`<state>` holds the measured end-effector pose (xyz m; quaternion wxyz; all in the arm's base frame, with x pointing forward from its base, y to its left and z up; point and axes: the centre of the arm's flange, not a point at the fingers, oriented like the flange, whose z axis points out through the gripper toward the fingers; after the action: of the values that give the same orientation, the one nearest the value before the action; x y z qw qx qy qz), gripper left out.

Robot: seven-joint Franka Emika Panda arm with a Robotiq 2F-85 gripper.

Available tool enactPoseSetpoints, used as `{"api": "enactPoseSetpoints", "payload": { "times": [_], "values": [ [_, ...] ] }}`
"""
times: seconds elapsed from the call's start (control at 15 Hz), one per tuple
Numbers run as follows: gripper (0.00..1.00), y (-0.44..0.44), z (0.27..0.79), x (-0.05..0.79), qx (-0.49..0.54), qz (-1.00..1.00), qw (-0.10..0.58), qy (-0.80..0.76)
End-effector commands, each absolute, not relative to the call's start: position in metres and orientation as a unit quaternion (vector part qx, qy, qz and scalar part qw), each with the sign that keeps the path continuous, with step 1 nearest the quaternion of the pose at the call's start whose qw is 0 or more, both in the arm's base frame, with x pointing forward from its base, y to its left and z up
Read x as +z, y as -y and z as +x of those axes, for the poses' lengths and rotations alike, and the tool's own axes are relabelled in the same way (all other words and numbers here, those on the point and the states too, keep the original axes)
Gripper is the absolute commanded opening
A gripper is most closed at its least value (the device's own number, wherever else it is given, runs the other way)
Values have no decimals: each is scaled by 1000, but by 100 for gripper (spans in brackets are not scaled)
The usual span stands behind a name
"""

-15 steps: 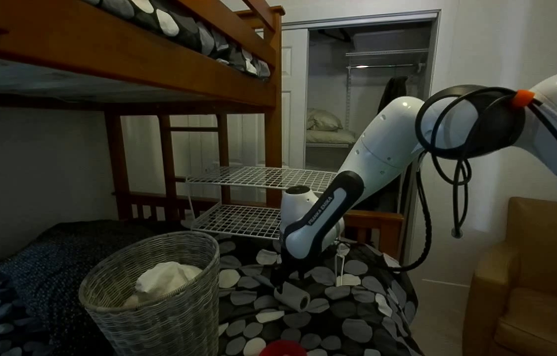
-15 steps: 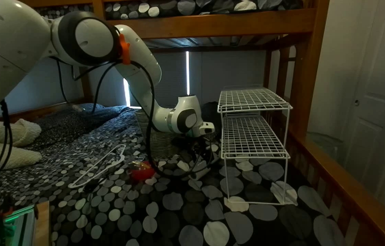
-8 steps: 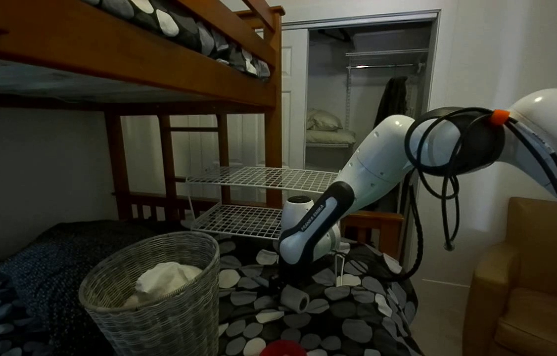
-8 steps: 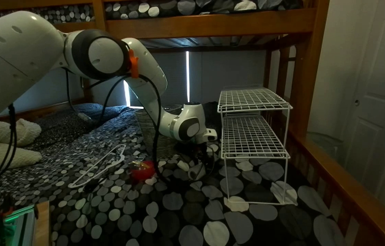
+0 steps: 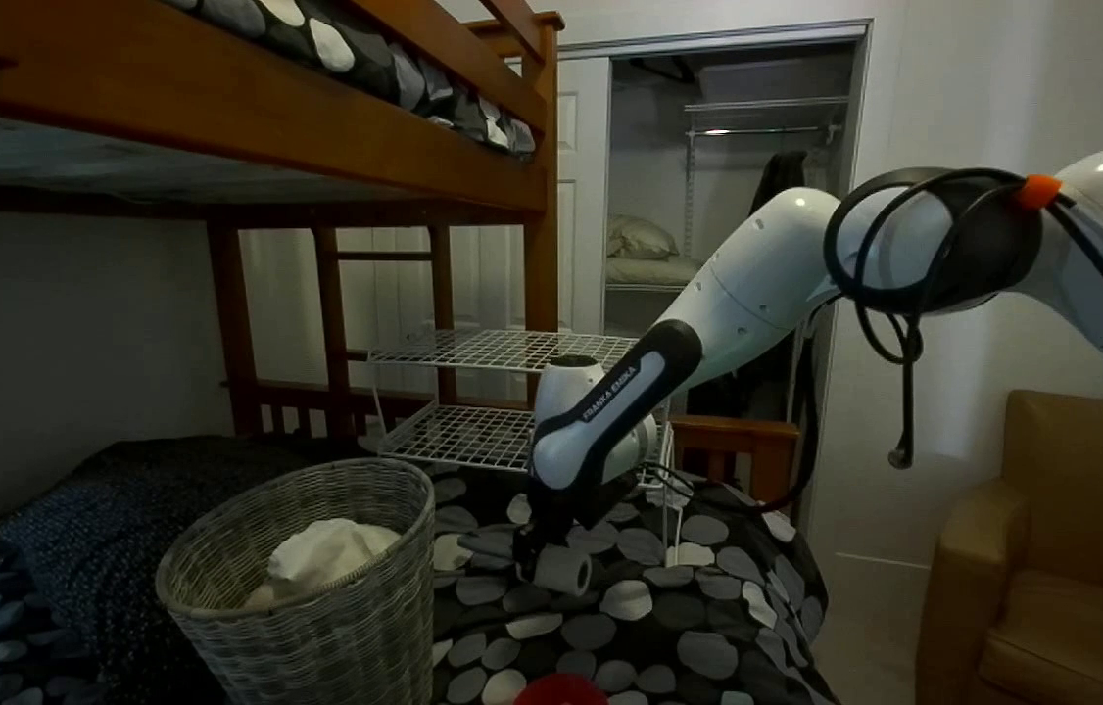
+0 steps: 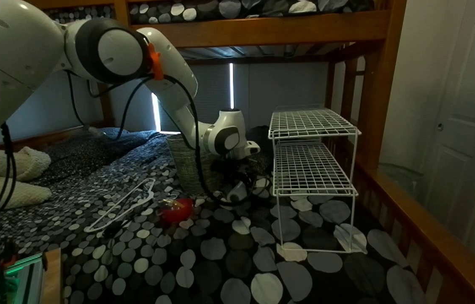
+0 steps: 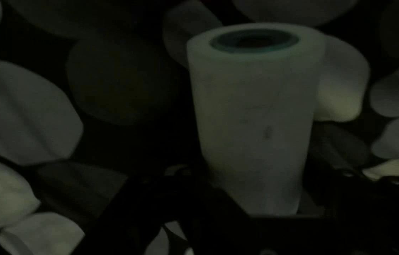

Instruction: Pick up the lint roller and put it on the top white rack

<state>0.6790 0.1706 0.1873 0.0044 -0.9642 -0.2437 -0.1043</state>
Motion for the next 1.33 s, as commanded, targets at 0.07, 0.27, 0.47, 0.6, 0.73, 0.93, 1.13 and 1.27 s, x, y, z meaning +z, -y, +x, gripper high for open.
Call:
{"api": "enactPoseSetpoints", "payload": {
  "times": [0.07, 0.27, 0.47, 0.6, 0.73, 0.93, 1.13, 1.27],
  "values": [
    [42, -207, 625, 278, -139, -921, 16, 364],
    [42, -214, 605, 343, -194, -894, -6, 403],
    [42, -201, 593, 411, -251, -899, -39, 356],
    [42, -175, 586, 454, -275, -914, -48, 295],
    [42, -138, 572, 488, -306, -919, -49, 243],
    [67, -143, 595, 490, -303, -917, -44, 255],
    [42, -107, 589, 510, -353, -919, 0, 175],
    [42, -64, 566, 529, -372, -919, 23, 125]
  ]
}}
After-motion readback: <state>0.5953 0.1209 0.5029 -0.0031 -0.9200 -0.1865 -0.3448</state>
